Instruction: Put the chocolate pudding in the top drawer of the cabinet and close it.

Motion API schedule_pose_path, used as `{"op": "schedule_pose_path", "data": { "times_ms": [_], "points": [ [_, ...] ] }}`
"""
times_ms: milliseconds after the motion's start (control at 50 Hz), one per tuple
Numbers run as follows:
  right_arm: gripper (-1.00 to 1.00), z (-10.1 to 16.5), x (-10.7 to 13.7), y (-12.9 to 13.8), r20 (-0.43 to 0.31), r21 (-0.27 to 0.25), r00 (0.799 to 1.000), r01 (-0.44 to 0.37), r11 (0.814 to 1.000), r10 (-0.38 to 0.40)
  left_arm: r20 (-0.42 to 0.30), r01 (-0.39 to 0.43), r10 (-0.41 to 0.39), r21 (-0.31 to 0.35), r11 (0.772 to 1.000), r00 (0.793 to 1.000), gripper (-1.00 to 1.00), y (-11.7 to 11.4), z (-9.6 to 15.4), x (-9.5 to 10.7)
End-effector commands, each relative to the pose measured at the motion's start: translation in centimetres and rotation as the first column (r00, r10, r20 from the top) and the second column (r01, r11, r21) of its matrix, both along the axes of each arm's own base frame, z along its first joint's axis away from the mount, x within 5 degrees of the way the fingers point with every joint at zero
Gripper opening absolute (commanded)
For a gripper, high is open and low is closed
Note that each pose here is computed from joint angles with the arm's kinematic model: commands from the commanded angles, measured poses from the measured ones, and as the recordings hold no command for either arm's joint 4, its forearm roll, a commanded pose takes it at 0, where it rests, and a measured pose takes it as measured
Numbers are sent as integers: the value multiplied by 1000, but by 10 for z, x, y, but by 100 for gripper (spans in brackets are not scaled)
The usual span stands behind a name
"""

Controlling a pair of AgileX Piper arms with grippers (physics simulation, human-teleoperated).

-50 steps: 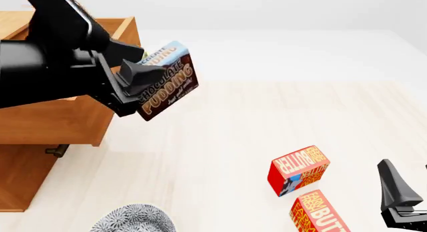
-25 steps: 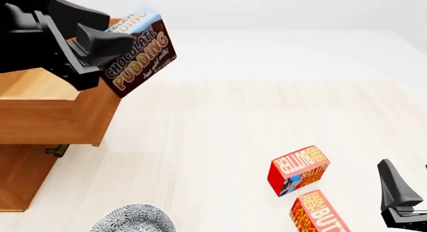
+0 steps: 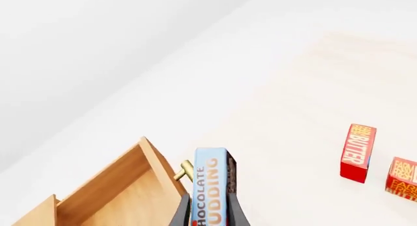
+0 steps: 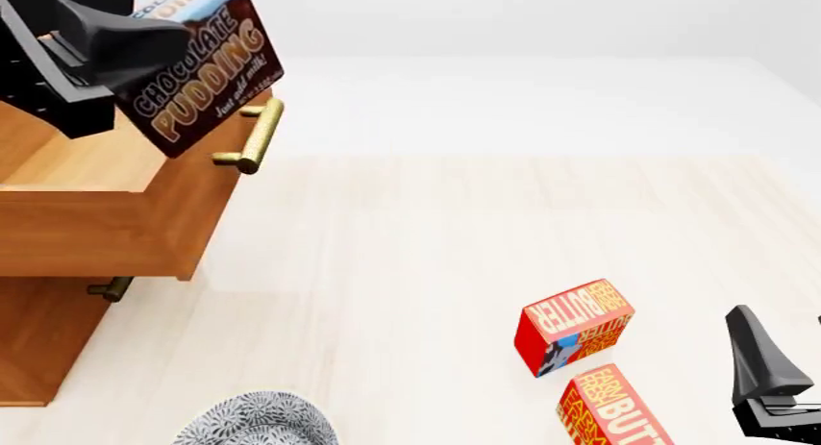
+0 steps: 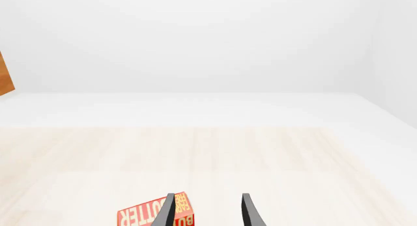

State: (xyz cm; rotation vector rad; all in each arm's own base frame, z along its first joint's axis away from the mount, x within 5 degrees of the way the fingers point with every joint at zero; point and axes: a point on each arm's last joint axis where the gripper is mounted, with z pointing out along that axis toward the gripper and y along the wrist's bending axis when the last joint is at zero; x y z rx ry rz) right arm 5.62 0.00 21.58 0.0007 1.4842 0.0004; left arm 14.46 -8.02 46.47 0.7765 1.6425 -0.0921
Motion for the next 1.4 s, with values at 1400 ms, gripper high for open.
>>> {"op": "schedule_pose_path", "data": {
  "times_ms": [1400],
  "points": [
    [100,0,0,0,0,0,1000,0,1000,0,12,-382,382,59,922,924,-100,61,-39,53]
  ]
}}
